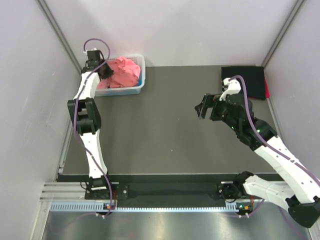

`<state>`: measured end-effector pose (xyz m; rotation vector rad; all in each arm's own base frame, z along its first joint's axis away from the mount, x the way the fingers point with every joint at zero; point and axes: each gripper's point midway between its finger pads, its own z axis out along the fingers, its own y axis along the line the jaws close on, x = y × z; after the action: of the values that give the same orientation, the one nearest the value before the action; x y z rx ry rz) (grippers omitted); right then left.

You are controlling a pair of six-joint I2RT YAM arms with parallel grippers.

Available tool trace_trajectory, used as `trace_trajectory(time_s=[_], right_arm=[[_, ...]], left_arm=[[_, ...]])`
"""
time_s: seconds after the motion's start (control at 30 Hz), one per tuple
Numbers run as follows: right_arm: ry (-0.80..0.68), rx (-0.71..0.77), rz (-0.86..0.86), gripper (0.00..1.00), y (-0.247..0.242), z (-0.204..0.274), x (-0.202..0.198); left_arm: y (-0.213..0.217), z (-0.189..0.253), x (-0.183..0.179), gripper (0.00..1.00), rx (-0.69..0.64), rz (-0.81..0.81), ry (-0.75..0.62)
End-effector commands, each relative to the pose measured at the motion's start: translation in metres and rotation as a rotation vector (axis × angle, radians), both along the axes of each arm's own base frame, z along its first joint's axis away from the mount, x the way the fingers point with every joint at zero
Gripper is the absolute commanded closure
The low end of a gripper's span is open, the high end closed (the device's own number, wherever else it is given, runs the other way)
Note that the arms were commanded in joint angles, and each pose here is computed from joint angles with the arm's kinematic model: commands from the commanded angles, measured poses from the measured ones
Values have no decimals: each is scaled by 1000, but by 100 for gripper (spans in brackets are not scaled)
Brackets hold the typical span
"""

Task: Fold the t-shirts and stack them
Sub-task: Grab the tshirt from the pile, then move the tshirt to the center of the board

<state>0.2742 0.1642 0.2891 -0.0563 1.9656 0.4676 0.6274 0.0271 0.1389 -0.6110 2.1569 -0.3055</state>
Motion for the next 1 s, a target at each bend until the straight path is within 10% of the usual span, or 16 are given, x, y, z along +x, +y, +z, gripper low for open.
trace_trajectory(time_s=[0.0, 0.37, 0.63, 0.83, 0.97], right_arm=[[-69, 80, 16, 0, 6, 34, 3], [-73, 166, 51, 0, 9, 41, -14], [-139, 155, 6, 0, -9, 55, -20], [-82, 133, -24, 0, -16, 40, -25], [10, 107, -57, 0, -24, 17, -34]], left_arm=[[-19, 150, 10, 94, -30, -114, -381], [-90, 324, -66, 100, -224, -402, -728], [-231, 404, -216, 100, -358, -866, -831], [-309, 289, -316, 98, -476, -1022, -567], [-300, 118, -356, 75, -486, -915, -191]])
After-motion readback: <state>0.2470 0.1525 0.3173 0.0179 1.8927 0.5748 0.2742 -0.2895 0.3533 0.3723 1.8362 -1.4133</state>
